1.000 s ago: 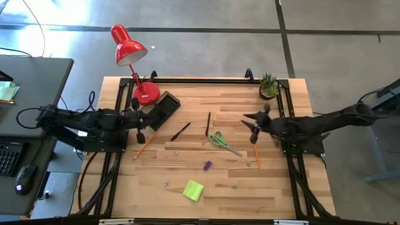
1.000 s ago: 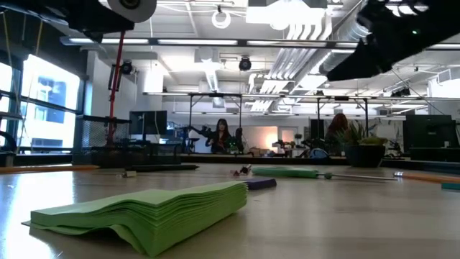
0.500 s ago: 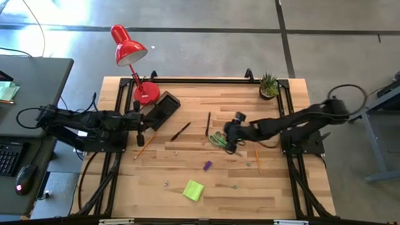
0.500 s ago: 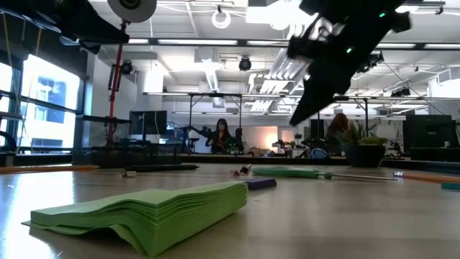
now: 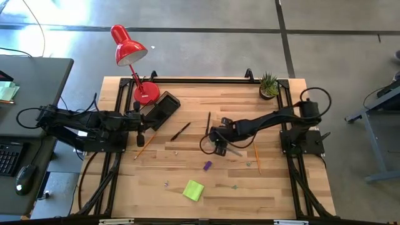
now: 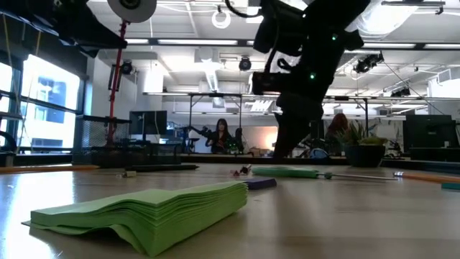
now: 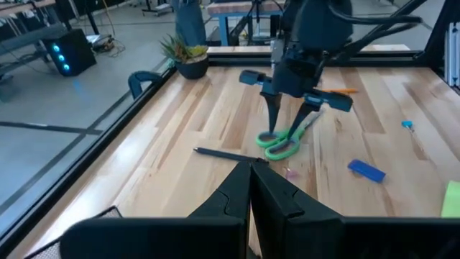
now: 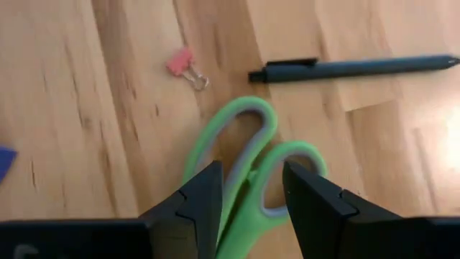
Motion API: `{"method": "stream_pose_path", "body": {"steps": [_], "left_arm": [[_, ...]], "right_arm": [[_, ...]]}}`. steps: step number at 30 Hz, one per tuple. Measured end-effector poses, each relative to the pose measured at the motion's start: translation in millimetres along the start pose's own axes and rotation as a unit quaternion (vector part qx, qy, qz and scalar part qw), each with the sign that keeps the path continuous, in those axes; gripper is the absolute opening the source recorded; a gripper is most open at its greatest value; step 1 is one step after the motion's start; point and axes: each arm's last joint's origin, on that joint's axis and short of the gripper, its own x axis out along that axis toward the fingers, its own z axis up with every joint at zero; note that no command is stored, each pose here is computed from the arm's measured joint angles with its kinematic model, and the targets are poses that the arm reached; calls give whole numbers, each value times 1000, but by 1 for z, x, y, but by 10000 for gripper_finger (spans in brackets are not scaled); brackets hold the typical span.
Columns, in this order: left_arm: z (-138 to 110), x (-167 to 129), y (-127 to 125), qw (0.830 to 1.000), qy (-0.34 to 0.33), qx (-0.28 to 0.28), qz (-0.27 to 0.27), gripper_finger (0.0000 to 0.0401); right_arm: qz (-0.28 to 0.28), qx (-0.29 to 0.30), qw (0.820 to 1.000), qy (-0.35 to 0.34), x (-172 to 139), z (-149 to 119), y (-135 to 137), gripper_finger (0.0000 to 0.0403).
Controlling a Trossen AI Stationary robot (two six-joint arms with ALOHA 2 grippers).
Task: Pick and place office supplies into organizer
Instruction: Put the green scissors into the desk organizer
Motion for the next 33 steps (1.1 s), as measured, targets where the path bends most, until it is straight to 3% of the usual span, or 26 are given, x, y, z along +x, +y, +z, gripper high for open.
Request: {"method": "stream_pose_path", "body": {"steps": [25,33], "left_arm": [[0,0,0,1000,2,-12,-8,1],[0,0,0,1000,2,-11,-8,1]], "right_arm": [[-8,65,998,18,10,-9,-1,137],[-11,48,998,31,27,-12,2,99]]}}
